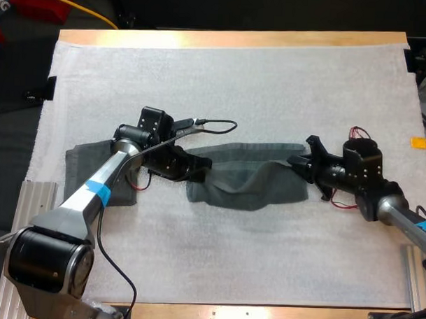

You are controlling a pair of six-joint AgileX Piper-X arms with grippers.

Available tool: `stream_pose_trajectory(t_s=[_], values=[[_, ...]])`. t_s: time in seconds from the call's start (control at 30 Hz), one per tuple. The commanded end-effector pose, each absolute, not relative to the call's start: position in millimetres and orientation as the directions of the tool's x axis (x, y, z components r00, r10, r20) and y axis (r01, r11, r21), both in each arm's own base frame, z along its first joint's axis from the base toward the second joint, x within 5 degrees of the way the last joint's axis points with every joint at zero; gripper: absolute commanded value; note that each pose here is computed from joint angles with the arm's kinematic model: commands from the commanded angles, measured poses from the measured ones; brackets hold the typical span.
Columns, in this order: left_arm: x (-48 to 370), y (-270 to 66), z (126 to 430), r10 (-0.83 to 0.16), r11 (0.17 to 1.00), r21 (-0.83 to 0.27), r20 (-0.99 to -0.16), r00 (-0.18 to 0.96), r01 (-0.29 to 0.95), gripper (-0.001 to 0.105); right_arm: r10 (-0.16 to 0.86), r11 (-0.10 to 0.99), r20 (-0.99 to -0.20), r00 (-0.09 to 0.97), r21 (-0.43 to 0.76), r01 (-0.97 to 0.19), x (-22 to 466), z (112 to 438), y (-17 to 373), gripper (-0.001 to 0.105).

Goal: Pick towel from pile, fold and stack

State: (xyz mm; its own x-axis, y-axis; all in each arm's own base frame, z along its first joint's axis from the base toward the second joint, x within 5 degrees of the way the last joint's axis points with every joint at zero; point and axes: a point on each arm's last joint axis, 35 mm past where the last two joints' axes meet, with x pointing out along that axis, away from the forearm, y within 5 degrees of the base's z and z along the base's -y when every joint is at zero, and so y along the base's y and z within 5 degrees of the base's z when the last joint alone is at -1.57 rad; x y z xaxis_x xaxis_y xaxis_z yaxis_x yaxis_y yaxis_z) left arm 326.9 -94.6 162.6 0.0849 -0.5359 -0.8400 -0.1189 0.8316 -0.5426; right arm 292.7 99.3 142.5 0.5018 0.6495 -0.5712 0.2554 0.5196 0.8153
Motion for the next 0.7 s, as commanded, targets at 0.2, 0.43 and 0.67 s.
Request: stream_pose_trajectory(t_s=[0.2,0.43,0.67], values=[[339.0,-85.4,166.8,-0.47,0.859,-0.497,-0.86,0.199,-0.12,0.0,0.601,0.52,-0.569,0.562,0.812,0.265,303.6,136.1,88.4,0.001],[343.8,-84.5,168.4,-0.474,0.856,-0.507,-0.847,0.239,-0.1,0.0,0.585,0.52,-0.56,0.586,0.814,0.259,306.3,136.2,85.8,0.001],[343.4,-85.7,168.9,-0.507,0.839,-0.536,-0.832,0.226,-0.089,0.0,0.582,0.521,-0.561,0.589,0.813,0.259,306.4,136.2,85.7,0.005]])
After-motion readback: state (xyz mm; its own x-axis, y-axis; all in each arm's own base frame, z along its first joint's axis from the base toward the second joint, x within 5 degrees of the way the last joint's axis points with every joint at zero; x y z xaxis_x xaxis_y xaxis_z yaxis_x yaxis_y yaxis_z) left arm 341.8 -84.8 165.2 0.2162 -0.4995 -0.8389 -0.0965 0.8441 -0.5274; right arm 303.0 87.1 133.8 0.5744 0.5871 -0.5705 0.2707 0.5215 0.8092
